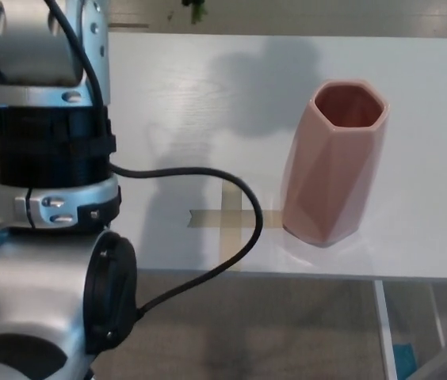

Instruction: Use the left hand to pick up the rose and then lift and insert it into the pink vase.

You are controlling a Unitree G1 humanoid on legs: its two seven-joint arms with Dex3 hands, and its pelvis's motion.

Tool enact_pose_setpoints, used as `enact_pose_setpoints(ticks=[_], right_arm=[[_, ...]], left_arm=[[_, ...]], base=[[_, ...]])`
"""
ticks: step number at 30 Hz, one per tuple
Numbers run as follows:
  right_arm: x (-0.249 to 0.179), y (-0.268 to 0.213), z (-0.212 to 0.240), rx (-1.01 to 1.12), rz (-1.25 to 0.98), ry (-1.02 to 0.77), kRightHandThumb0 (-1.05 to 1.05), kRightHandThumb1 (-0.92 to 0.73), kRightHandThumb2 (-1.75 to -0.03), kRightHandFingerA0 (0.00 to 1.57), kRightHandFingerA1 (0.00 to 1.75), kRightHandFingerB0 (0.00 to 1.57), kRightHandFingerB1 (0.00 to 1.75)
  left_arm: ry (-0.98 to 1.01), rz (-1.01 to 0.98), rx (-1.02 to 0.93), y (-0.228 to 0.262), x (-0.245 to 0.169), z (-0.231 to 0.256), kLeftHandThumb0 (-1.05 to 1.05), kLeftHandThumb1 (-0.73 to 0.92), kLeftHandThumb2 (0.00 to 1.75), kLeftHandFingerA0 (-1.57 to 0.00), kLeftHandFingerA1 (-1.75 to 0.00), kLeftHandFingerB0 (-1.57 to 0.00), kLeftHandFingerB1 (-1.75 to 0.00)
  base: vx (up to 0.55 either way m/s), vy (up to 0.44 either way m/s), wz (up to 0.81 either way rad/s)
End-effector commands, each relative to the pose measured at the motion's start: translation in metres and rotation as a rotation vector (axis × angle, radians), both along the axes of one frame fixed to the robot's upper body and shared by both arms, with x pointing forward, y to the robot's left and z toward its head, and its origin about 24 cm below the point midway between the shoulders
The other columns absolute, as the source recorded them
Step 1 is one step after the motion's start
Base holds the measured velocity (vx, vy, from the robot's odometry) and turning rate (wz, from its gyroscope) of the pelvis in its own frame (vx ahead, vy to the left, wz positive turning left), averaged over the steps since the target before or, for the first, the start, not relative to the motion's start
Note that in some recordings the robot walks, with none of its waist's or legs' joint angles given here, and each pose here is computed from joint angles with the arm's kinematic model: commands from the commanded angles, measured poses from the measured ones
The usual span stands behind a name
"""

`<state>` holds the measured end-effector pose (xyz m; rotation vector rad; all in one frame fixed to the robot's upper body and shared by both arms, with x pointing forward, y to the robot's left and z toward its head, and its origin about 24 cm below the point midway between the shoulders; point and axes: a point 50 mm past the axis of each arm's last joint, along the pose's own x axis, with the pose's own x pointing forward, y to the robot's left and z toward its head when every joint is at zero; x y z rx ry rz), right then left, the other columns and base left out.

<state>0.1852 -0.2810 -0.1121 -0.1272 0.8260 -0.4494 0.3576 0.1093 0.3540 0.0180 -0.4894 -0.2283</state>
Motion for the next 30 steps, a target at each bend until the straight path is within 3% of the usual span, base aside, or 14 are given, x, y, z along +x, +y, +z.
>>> enact_pose_setpoints(ticks=[1,16,30], right_arm=[[-0.006,-0.005,-0.001,0.009,-0.026,0.01,-0.19,-0.55,-0.56,0.72,0.52,0.59,0.47],[-0.011,-0.007,-0.003,0.02,-0.015,0.015,-0.18,-0.56,-0.56,0.71,0.52,0.6,0.47],[-0.025,-0.006,-0.009,0.007,-0.014,0.059,-0.19,-0.56,-0.56,0.72,0.52,0.6,0.47]], left_arm=[[0.088,-0.139,-0.056,-0.014,-0.009,0.011,-0.17,0.81,0.68,-1.08,-1.39,-0.81,-0.92],[0.124,-0.274,-0.089,-0.04,-0.027,0.015,-0.17,0.8,0.69,-1.08,-1.38,-0.82,-0.94],[0.164,-0.369,-0.103,-0.061,-0.045,0.003,-0.19,0.83,0.64,-1.08,-1.34,-0.85,-0.85]], base=[[0.0,0.0,0.0],[0.0,0.0,0.0],[0.0,0.0,0.0]])
